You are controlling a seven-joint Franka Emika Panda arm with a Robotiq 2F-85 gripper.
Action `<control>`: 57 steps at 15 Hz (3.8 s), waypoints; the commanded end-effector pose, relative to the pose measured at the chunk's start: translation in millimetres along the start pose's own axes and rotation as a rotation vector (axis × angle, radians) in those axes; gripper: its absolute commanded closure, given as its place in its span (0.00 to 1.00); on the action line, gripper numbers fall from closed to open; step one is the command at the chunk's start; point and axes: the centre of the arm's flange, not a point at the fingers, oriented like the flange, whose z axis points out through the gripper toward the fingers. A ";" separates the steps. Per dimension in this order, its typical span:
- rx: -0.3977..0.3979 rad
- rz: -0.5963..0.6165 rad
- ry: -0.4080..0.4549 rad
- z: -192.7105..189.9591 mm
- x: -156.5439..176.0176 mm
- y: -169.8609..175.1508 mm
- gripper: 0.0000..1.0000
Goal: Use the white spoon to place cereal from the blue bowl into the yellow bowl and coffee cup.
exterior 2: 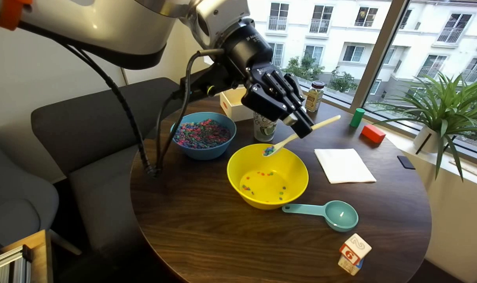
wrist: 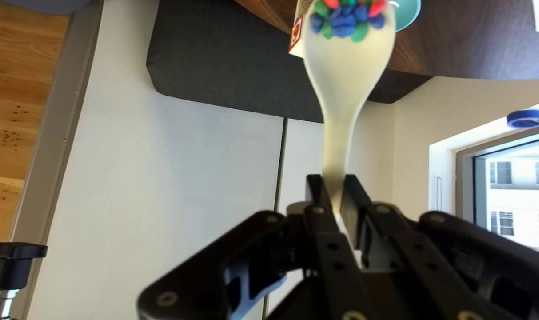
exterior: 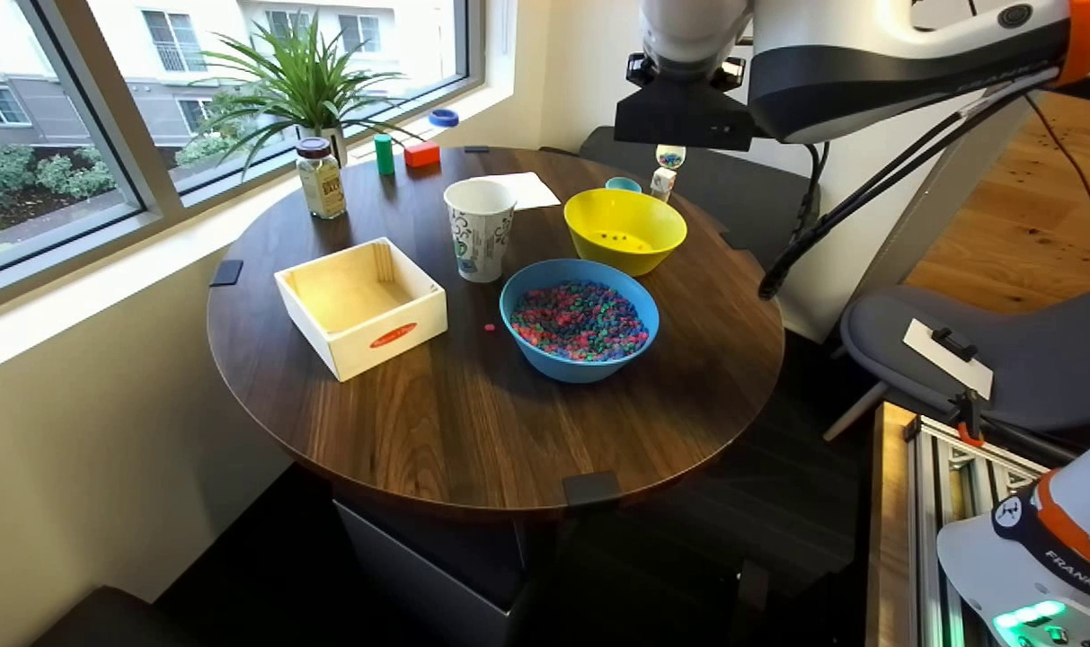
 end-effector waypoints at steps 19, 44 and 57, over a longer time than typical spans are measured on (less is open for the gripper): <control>-0.023 0.058 -0.017 2.0 1.5 -3.8 0.97; 0.225 0.199 -0.092 -60.5 72.3 -68.1 0.97; 0.379 -0.073 -0.146 -92.0 37.7 -141.9 0.97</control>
